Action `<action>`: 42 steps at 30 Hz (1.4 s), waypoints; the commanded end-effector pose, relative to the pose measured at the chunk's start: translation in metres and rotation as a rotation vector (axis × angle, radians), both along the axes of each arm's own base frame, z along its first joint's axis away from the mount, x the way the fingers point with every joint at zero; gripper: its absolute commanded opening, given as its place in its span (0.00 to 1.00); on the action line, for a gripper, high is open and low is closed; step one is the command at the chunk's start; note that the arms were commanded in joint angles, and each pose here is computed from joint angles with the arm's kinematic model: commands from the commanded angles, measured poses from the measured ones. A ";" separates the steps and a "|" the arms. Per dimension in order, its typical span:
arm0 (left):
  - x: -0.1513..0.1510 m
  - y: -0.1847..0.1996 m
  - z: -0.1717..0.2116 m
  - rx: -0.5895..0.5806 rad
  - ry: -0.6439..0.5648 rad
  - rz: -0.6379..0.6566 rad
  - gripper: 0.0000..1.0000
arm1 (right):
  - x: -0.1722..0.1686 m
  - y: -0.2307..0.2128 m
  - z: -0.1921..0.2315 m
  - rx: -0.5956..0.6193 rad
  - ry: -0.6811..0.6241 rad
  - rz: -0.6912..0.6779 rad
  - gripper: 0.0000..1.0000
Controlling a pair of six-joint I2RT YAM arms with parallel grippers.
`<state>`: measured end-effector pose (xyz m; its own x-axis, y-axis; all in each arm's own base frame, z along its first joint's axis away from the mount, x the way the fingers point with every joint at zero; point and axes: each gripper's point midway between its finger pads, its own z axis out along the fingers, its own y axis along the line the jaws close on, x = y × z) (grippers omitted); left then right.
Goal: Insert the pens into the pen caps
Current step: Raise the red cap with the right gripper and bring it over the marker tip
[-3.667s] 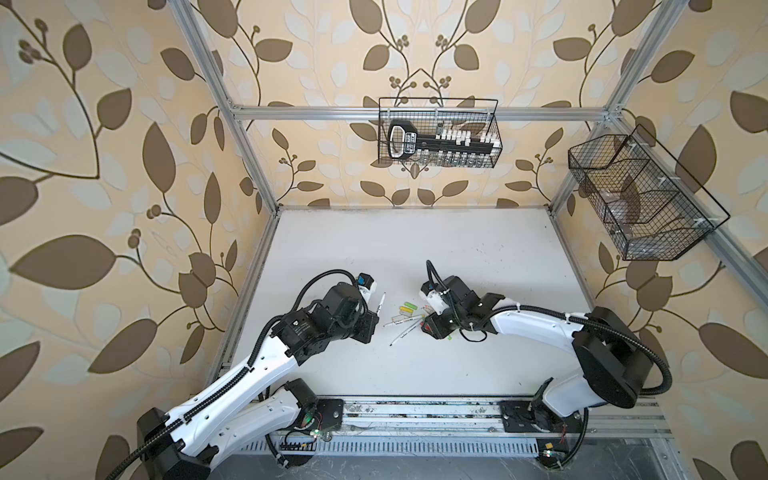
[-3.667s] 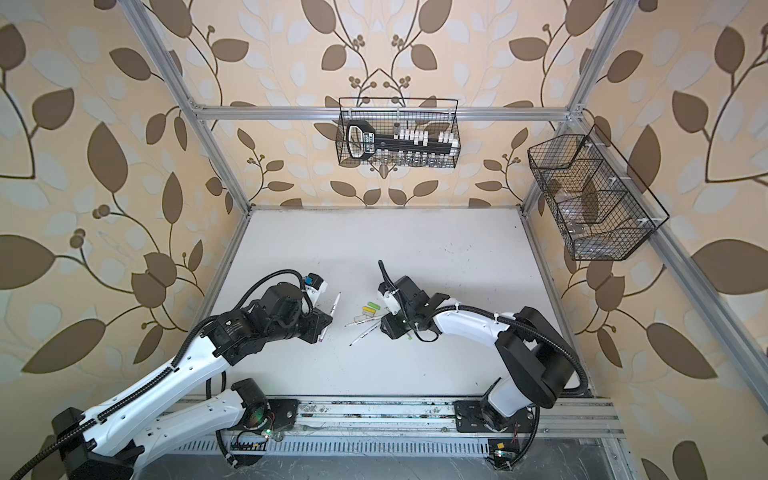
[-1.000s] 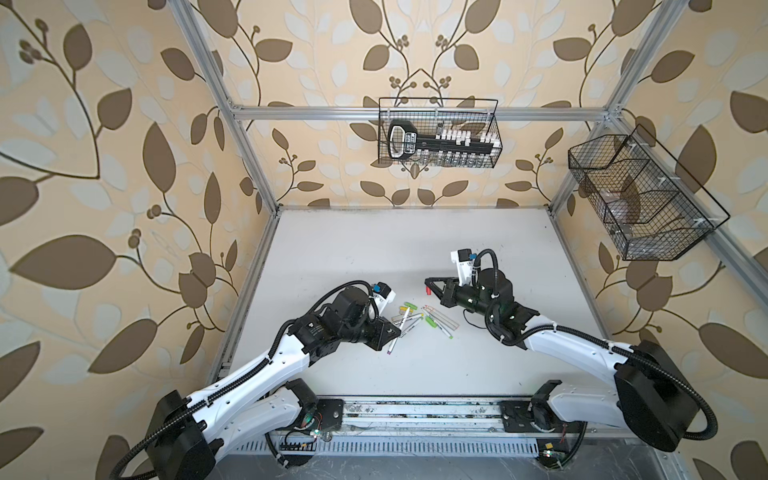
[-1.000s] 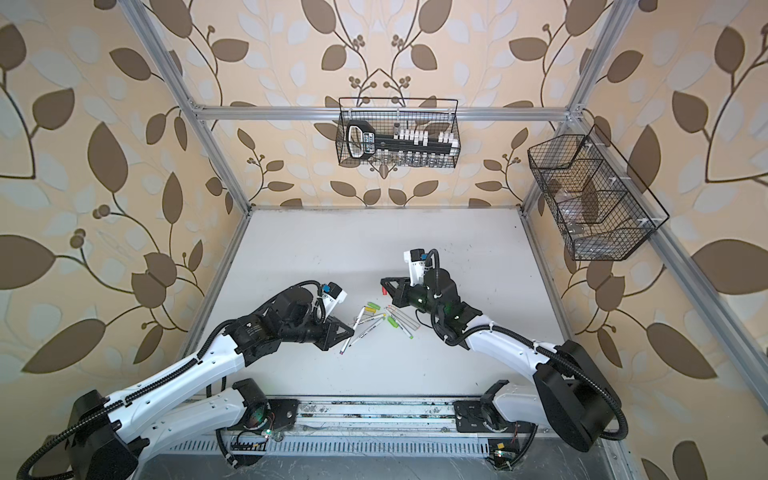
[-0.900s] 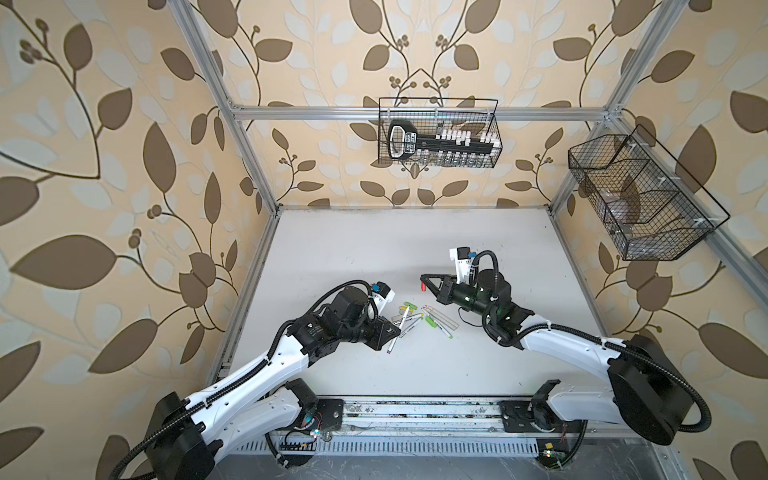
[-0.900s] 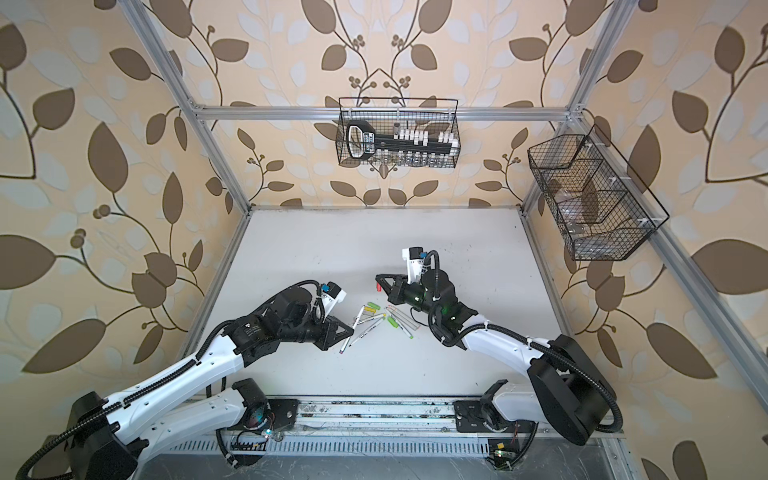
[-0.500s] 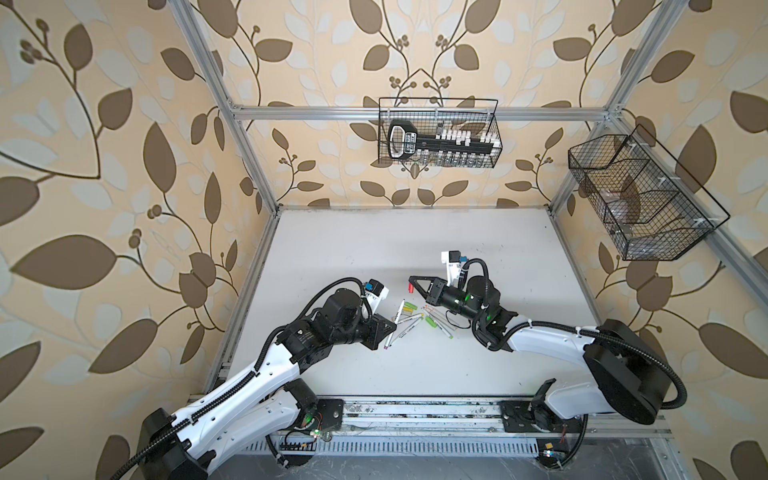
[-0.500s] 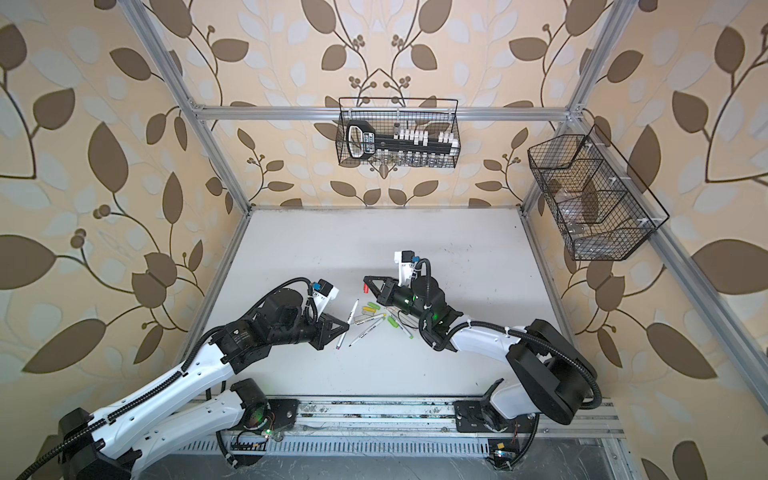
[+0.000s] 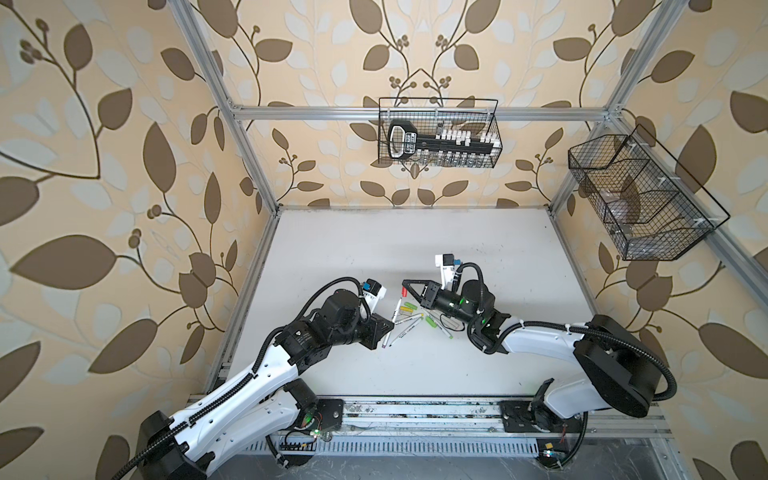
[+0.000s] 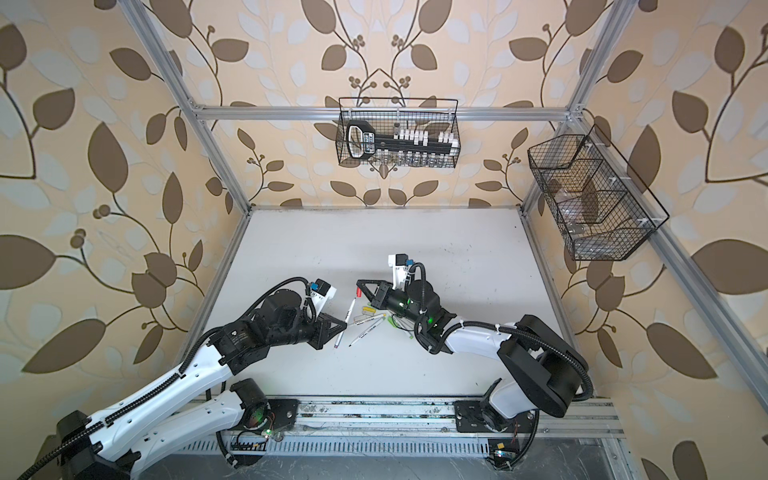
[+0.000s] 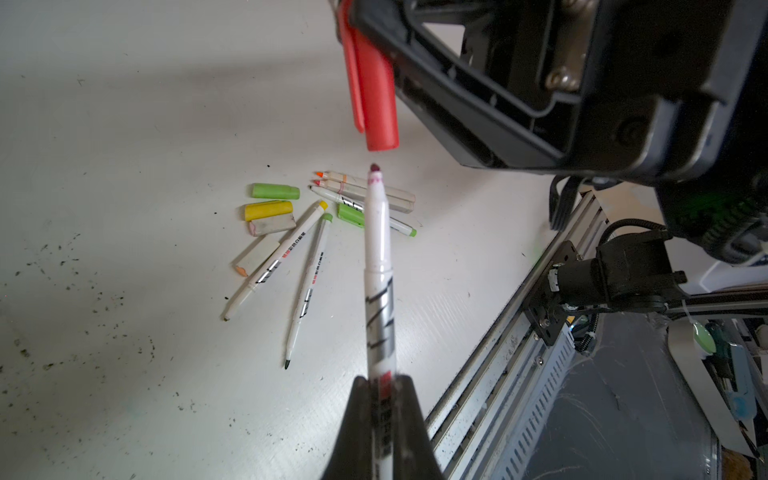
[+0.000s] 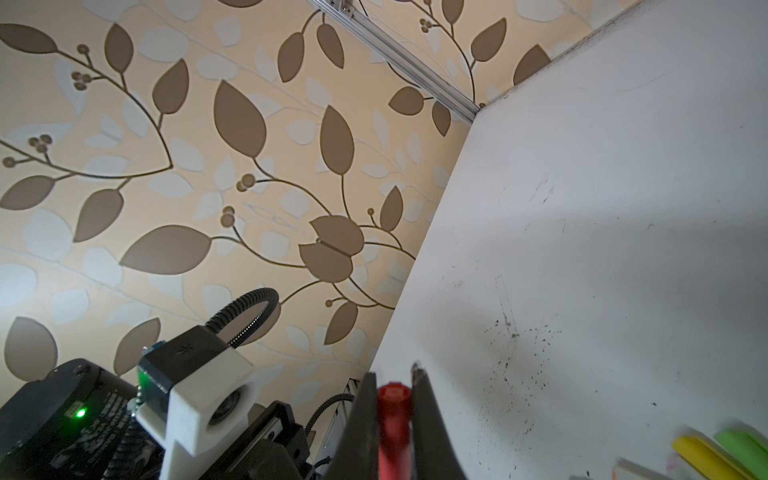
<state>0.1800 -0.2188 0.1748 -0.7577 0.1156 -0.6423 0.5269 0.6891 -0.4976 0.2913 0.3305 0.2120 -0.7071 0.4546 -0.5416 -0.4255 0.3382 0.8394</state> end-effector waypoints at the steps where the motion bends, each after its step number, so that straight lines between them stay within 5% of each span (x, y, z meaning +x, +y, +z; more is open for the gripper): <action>1: 0.001 0.001 0.002 -0.013 -0.013 0.010 0.00 | 0.003 0.004 0.013 0.043 -0.020 -0.005 0.09; 42: 0.005 0.008 0.006 0.016 -0.055 0.050 0.00 | -0.010 0.031 0.016 0.042 -0.035 0.071 0.09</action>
